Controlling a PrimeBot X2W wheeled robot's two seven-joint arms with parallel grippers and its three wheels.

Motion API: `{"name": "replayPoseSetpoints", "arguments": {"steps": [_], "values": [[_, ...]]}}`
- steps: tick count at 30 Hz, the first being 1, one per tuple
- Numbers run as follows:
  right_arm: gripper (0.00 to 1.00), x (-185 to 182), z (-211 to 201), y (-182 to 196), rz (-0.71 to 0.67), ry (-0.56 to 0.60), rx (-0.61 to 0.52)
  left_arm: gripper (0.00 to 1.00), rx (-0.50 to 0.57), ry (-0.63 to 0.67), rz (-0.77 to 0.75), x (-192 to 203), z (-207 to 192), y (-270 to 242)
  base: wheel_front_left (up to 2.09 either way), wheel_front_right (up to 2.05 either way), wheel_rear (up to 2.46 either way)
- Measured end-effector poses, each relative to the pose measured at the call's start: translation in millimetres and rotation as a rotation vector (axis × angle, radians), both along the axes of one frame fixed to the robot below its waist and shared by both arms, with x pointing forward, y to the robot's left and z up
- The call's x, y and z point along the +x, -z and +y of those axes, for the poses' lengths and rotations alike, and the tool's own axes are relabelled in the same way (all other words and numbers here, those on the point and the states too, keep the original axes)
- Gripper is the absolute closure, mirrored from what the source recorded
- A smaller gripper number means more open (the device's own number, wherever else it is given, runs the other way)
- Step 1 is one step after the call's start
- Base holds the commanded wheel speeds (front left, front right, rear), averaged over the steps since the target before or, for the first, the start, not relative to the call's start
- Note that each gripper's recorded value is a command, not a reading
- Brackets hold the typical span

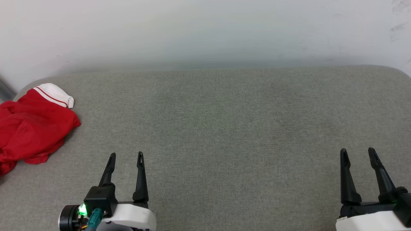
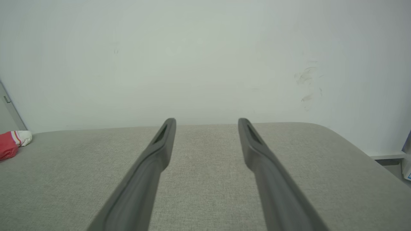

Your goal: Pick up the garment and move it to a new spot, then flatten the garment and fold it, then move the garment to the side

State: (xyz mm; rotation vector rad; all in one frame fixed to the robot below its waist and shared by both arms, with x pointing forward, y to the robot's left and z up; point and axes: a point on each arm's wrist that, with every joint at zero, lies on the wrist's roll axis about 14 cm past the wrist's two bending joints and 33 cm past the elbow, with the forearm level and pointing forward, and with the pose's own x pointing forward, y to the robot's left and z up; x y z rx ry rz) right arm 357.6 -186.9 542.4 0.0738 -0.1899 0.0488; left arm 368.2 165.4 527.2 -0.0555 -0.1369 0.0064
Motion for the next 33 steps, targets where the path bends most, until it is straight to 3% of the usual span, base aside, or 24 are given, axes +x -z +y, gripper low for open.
{"name": "replayPoseSetpoints", "arguments": {"steps": [10, 33], "values": [[0.00, -3.4, 4.4, 1.1, -0.005, -0.011, -0.037, 0.00, 0.065, 0.002, -0.001, -4.8, -1.4, 3.2, 0.00, 0.00, 0.00], [0.00, -4.9, 8.1, 6.9, 0.012, -0.025, 0.018, 0.00, 0.044, -0.015, 0.015, -8.0, 3.6, 8.1, 0.00, 0.00, 0.00]]}}
